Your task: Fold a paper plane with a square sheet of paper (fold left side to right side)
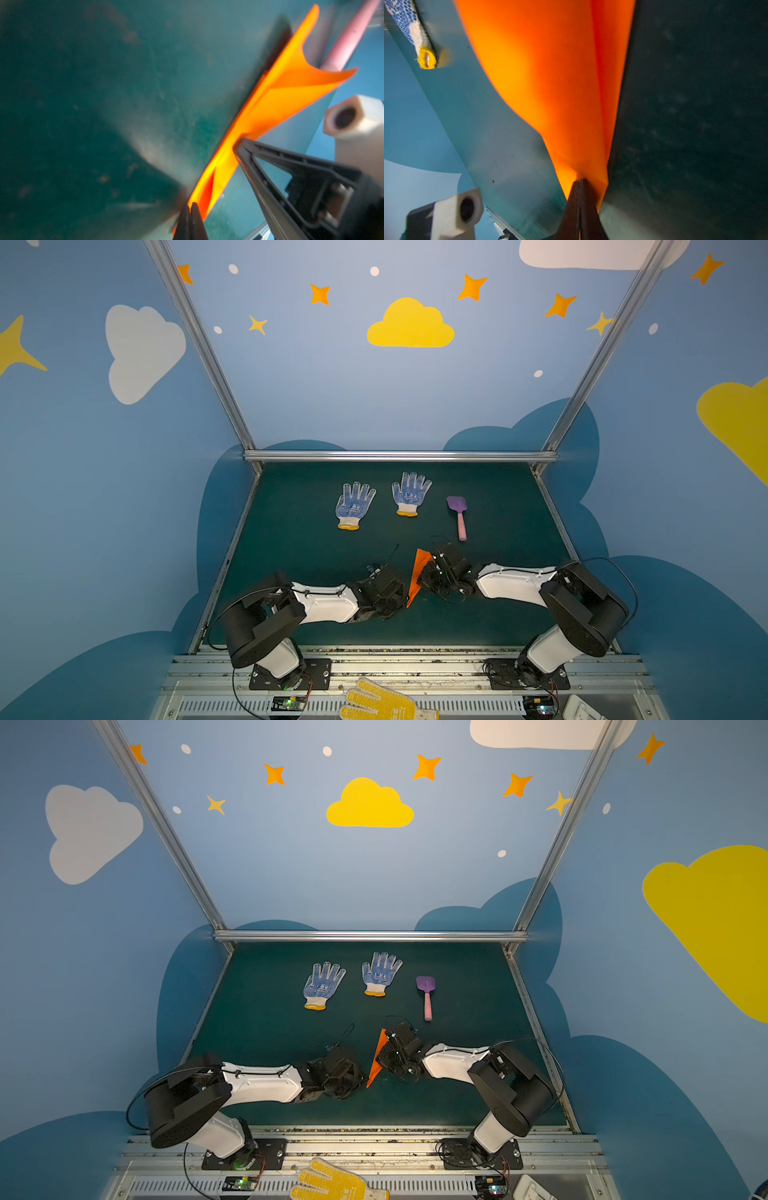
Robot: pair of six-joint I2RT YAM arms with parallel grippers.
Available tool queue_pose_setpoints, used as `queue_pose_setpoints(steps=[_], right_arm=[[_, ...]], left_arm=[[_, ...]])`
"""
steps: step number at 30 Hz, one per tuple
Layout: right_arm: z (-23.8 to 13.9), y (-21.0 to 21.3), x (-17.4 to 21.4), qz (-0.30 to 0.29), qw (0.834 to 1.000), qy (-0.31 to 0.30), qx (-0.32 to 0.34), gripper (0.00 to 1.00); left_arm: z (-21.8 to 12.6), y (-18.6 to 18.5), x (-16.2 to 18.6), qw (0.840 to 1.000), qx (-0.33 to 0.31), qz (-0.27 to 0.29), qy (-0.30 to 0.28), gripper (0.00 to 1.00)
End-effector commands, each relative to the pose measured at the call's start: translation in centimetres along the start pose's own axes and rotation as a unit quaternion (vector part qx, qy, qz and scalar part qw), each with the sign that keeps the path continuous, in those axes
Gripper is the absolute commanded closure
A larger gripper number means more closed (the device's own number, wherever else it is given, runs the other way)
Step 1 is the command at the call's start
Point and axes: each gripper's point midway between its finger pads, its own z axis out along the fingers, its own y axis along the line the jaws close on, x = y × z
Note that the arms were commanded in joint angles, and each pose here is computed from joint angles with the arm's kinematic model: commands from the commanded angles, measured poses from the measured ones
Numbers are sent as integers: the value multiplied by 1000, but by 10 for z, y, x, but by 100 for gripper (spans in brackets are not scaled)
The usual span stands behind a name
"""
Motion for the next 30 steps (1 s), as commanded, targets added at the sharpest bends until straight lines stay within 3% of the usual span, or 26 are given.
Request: queue_pose_setpoints(steps=[1,8,30], right_arm=[[2,-60,16,18,995,19,101,100],[3,-59,17,19,995,21,100,100],[2,-63,19,25,994,23,100,100]], left_arm=[[-9,-25,1,999,26,47,-3,97],[-5,-47,0,997,46,59,-8,97],[22,-26,-9,998,19,50,-23,97]])
